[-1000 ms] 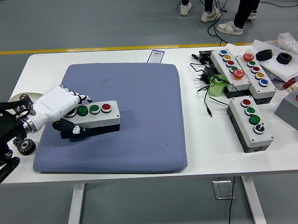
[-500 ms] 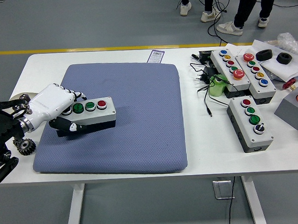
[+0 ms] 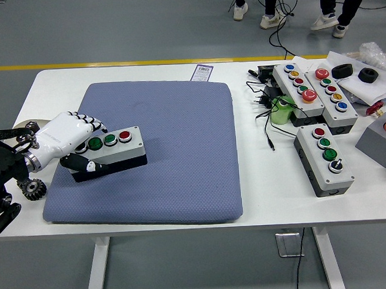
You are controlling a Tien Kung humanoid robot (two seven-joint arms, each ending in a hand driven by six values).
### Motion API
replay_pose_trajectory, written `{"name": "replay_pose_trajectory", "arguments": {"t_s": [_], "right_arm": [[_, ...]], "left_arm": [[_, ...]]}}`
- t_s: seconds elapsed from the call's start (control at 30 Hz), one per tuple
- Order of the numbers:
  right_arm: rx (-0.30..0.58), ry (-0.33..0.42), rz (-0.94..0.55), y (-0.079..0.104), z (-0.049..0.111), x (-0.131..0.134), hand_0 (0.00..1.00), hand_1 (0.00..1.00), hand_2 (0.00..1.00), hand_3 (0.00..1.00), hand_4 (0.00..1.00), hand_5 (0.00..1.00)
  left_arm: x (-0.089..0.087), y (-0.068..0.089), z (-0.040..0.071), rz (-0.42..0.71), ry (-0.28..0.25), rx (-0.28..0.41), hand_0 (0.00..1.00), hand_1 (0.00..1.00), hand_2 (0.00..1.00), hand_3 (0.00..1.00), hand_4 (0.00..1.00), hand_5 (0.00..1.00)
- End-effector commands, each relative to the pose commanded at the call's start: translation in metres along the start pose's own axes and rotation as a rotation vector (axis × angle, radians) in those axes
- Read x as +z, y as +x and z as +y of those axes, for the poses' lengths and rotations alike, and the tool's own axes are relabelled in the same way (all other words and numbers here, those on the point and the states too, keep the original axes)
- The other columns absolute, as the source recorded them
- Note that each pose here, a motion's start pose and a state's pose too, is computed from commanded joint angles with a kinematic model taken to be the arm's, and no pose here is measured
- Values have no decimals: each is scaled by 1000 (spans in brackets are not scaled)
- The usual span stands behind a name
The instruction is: Pick up the button,place it on the desk,press the button,press the button
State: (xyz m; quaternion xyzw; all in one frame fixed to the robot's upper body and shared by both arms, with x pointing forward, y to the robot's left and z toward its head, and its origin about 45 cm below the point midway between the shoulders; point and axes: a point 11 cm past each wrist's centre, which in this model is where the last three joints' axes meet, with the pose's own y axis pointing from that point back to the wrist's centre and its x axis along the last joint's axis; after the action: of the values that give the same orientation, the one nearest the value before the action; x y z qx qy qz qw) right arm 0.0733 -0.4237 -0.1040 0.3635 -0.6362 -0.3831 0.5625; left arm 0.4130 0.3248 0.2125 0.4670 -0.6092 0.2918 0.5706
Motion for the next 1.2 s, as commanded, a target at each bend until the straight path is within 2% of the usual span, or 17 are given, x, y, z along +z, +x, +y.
{"name": "replay_pose_trajectory", "arguments": {"t_s": [0.03,0.5,0.6,0.63,0.67,0.8,0.83,0.93,1.0,1.03,1.2], "right_arm": [[0,0,0,0,0,0,654,664,674,585,420,257],[0,0,-1,0,0,0,654,664,674,585,421,256],[0,0,-3,0,0,0,654,664,674,585,421,256],[-1,-1,-4,0,0,0,654,664,674,585,420,256],[-1,-2,-5,0,0,1,654,664,674,585,420,256],[0,-5,0,0,0,2,654,664,674,585,420,256],[0,-5,1,0,0,3,654,664,674,585,421,256],[0,-8,0,0,0,4,654,664,674,585,421,256],[0,-9,0,0,0,5,654,664,674,585,421,256],[0,-10,1,0,0,5,654,664,675,585,420,256],[0,-12,2,0,-1,6,654,664,675,585,420,256]], "left_arm": [[0,0,0,1,0,-1,986,970,998,998,927,547],[4,22,2,39,13,72,998,989,998,998,958,550],[13,41,8,60,-12,186,998,989,998,998,958,550],[16,45,10,66,-14,212,751,773,819,959,905,630],[21,54,12,75,-20,259,751,773,819,959,905,630],[35,74,17,97,-26,345,751,773,819,959,905,630],[38,76,18,103,-24,356,113,122,193,676,814,882],[42,76,19,120,-11,334,113,122,193,676,814,882],[41,68,18,176,17,289,113,122,193,676,814,882],[39,64,18,208,32,268,3,2,17,607,750,998],[35,41,16,345,101,137,3,2,17,607,750,998]]}}
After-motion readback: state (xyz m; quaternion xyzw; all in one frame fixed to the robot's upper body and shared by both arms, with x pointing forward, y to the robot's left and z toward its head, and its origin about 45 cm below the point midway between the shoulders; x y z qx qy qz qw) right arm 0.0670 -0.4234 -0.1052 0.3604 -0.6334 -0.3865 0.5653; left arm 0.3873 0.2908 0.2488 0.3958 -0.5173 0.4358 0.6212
